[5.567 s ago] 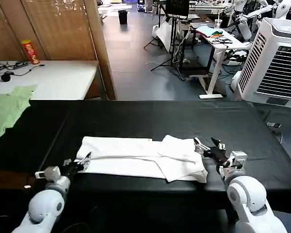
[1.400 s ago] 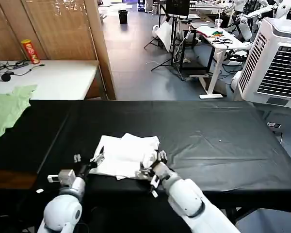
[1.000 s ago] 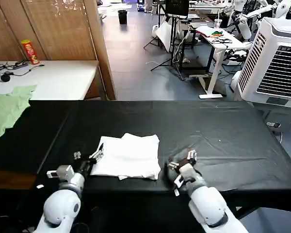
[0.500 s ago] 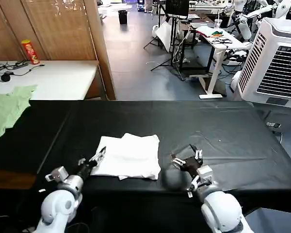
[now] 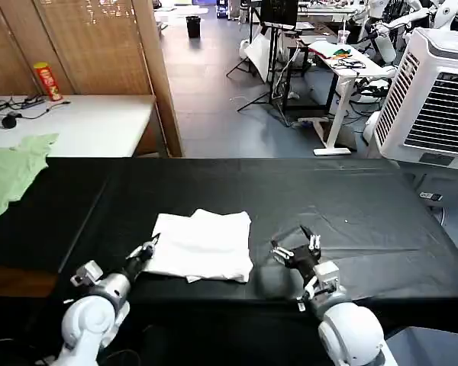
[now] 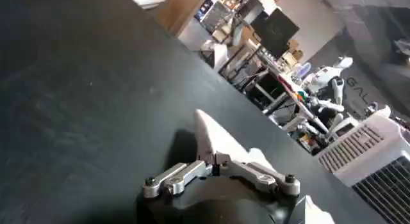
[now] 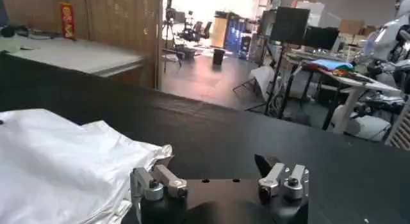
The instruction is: Fold and organize the clothes.
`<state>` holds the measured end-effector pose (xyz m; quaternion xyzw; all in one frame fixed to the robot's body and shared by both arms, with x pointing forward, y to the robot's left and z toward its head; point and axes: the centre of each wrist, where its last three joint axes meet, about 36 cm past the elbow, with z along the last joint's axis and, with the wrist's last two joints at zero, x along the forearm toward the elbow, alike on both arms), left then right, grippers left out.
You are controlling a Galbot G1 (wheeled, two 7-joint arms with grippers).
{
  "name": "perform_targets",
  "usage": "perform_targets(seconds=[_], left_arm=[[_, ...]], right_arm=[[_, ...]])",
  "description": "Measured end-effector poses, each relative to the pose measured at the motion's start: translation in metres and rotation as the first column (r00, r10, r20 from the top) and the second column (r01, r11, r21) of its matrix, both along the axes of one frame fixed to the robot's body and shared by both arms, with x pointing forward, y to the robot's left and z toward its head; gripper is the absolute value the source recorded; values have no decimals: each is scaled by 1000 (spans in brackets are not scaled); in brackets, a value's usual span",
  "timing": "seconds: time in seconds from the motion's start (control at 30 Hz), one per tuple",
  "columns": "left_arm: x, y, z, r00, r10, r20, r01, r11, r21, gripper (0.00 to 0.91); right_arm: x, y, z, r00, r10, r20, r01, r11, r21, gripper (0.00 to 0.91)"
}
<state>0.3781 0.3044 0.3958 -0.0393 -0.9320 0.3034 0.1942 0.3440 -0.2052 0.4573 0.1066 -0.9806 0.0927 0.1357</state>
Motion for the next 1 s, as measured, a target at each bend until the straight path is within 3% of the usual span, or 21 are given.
perform_targets(seconds=[0.37,0.47,0.63,0.8,0.9,1.0], left_arm=[[-10,46,39,999,36,22,-42,932,359,0],[-13,64,58,998,32,49,-51,881,470,0],[-14,89,103,993,16,117,-90,742,665,0],[-18,79,142,985,-34,170,-108,643,758,0],[-24,58,149,978,-70,197,-112,617,779,0],[-31,35,137,975,-114,191,-75,641,764,0]], right_arm=[[3,-2,-8,1000,-14,-12,14,1000,-11,878],[4,1,-11,1000,-12,-11,11,1000,-15,878],[6,4,-12,1000,-7,-12,7,1000,-10,878],[5,3,-13,1000,-13,-15,12,1000,-8,878],[2,3,-15,1000,-16,-22,15,1000,-11,878],[-1,2,-15,1000,-19,-22,19,1000,-15,878]])
